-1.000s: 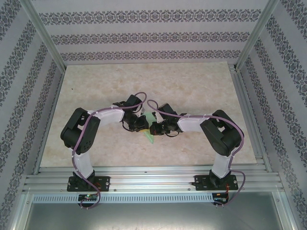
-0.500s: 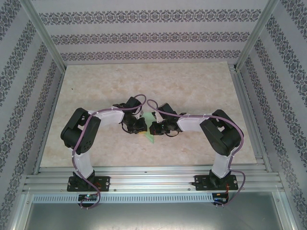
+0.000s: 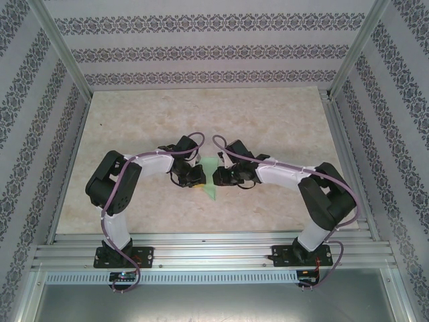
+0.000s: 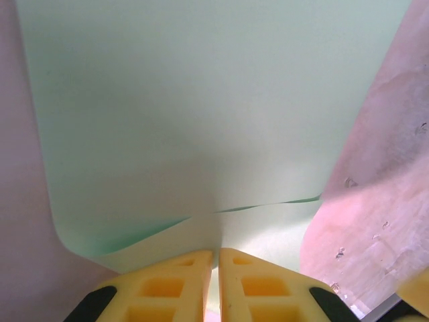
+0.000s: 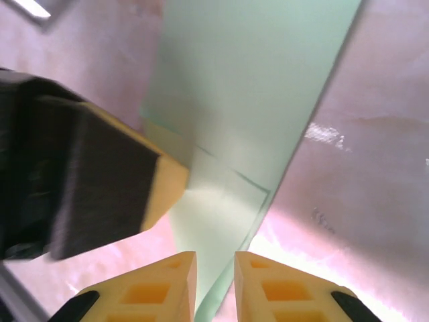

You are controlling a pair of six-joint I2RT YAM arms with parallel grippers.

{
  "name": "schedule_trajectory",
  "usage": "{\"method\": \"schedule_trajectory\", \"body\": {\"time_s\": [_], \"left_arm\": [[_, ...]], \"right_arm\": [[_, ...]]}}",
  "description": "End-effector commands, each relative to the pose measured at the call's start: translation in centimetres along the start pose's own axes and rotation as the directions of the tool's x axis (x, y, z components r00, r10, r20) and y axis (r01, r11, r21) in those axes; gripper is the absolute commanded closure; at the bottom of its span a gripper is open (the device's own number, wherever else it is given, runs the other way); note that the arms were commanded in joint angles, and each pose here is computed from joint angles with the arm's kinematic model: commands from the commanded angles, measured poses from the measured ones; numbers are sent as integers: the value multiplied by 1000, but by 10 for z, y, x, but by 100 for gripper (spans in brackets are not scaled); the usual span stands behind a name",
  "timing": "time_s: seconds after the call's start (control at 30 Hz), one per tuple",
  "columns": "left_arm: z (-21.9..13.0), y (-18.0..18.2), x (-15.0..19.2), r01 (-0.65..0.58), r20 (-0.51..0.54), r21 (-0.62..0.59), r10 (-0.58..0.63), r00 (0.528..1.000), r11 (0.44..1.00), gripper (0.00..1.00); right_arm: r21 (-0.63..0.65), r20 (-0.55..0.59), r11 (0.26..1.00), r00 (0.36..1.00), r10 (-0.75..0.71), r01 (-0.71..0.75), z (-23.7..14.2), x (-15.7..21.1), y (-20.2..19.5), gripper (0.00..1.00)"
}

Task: Fold a paper plane with a square sheet of paper (fold left side to right side)
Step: Third fold the triangle at the center of the table.

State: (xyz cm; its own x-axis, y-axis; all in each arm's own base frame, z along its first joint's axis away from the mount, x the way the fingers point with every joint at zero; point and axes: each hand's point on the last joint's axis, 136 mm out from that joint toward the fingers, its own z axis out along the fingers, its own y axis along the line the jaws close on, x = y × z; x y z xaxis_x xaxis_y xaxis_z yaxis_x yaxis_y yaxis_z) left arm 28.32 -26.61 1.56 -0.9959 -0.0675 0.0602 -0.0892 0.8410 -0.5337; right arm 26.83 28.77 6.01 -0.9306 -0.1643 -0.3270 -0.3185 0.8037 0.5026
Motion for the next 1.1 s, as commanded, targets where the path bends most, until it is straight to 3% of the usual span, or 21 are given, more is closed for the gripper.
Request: {"method": "schedule_trajectory", "body": {"time_s": [0.0, 0.13, 0.33, 0.8, 1.07], "left_arm": [[22, 32, 10, 7, -29, -111, -10, 1000, 994, 85], [21, 32, 9, 5, -28, -115, -8, 1000, 993, 85], [22, 32, 8, 7, -27, -118, -10, 1000, 993, 85], [21, 34, 8, -1, -28, -130, -3, 1000, 992, 85], [20, 33, 5, -13, -25, -137, 9, 1000, 990, 85]], "right_arm": [[-13, -31, 1000, 999, -10, 10, -6, 20, 10, 79], [-83, -70, 996, 997, -26, 20, 5, 37, 33, 81], [-73, -118, 997, 993, -25, 17, 25, 47, 33, 82], [31, -199, 999, 980, 25, -20, 43, 63, 4, 85], [85, -250, 986, 954, 163, -146, 43, 84, -28, 87]]}}
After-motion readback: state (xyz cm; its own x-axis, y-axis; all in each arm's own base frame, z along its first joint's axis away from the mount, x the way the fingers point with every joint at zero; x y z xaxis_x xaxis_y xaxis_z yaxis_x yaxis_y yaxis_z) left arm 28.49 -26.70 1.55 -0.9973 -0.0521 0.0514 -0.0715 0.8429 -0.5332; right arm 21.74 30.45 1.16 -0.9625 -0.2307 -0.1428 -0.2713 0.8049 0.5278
